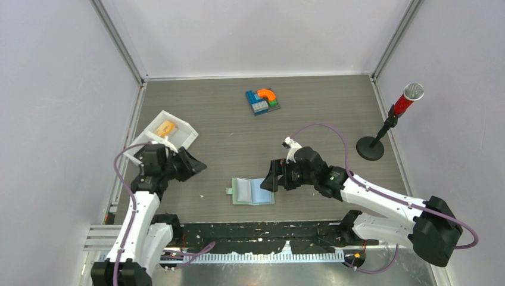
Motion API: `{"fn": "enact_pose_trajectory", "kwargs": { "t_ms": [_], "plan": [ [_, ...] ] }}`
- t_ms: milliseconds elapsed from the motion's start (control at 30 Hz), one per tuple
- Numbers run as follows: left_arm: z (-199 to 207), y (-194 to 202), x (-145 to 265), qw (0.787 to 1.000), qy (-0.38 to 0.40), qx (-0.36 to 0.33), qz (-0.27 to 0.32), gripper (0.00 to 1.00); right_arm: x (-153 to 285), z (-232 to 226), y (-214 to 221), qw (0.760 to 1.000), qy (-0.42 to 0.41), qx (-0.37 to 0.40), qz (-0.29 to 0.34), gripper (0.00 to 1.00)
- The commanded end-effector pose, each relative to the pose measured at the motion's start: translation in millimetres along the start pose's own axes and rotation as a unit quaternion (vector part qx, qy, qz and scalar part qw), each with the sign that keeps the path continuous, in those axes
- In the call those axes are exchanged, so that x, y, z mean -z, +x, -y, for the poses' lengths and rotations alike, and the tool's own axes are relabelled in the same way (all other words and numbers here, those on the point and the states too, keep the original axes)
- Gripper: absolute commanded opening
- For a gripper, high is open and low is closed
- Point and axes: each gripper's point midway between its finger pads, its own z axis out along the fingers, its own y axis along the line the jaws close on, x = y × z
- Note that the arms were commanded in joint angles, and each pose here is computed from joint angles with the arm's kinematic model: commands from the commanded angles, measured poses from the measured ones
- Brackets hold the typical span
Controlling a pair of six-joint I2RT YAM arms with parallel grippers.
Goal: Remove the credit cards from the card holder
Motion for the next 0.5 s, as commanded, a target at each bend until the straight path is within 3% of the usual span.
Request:
{"fn": "enact_pose_trajectory", "kwargs": {
  "t_ms": [0,233,467],
  "plan": [
    [13.1,46.2,-8.8,0.997,0.043,-0.019,-0.058,0.38,-3.0,3.5,-6.0,1.0,0.012,-0.021,0.018,0.91],
    [12.8,85.2,-28.0,0.991,0.081,-0.024,-0.105,0.42,-5.7,1.5,-13.6,0.999,0.02,-0.029,0.03,0.89],
    [23.7,104.1,-42.1,0.982,0.115,-0.033,-0.145,0.45,-20.4,-1.9,-10.3,0.999,0.031,-0.032,0.014,0.81]
  ]
}}
